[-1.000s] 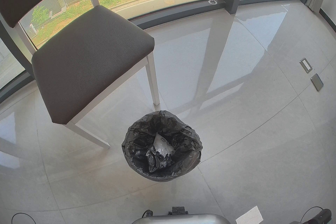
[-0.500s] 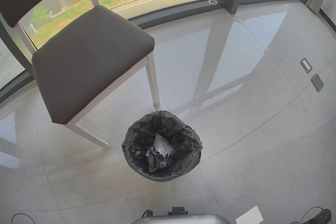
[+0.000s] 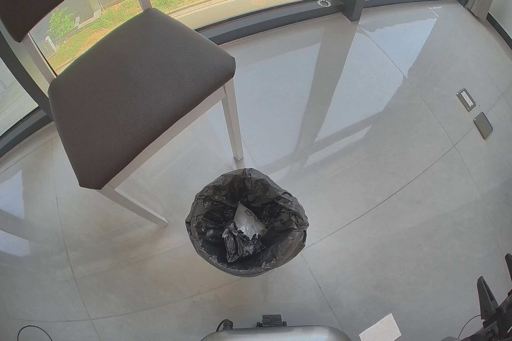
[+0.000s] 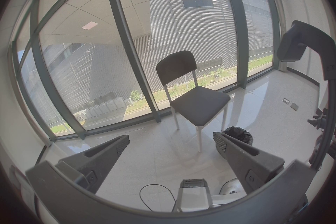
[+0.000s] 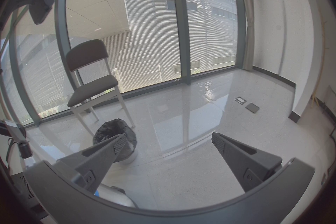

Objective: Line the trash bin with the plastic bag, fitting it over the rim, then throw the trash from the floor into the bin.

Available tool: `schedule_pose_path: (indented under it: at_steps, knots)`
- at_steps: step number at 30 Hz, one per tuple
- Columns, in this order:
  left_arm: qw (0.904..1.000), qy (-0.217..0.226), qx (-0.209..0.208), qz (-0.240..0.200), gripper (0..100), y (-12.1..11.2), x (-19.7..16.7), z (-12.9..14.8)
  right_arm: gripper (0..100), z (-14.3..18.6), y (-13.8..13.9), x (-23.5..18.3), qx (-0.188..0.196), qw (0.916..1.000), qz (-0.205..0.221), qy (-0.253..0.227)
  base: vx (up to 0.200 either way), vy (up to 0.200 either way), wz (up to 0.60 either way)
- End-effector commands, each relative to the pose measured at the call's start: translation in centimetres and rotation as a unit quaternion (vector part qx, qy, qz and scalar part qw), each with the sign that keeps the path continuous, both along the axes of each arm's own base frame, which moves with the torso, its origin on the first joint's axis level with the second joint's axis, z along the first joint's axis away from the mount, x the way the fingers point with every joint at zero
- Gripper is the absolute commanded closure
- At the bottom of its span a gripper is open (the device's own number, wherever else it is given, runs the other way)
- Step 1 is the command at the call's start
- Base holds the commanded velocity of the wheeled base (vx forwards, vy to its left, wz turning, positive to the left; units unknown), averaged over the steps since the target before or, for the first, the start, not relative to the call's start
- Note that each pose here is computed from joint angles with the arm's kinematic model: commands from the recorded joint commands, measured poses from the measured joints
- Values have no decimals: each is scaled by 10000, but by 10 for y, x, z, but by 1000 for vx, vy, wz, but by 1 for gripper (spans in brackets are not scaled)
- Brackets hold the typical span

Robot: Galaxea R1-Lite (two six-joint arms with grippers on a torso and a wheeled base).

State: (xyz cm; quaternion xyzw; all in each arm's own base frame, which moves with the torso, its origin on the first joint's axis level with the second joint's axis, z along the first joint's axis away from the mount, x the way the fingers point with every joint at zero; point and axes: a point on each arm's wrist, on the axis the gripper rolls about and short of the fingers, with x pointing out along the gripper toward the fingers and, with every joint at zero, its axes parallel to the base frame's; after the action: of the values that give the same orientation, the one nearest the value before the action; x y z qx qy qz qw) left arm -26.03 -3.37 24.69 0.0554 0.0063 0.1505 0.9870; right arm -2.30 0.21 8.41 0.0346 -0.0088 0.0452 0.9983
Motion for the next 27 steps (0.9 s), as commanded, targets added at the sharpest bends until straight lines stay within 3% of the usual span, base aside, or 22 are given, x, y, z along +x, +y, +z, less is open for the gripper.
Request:
schedule_pose_path:
  at_steps: [1,6,15,21,27]
  knots:
    - [9998,59,-10,-177,0,-2,1,-4,0,-1,-1,-1,-45,9997,-197,-99,0,0,0]
    - [9989,106,-9,-453,0,5,-1,-20,0,-1,-2,-1,-266,9987,-390,-186,0,0,0]
    - [9929,144,-46,-1179,0,54,-2,-39,0,-1,-2,-1,-244,9988,-389,-170,0,0,0]
    - [9918,300,-556,-1112,0,57,6,-45,0,-1,-2,-1,-67,9990,-406,-168,0,0,0]
    - [9902,455,-809,-1046,0,56,17,-46,0,-1,-2,-1,33,9990,-425,-156,0,0,0]
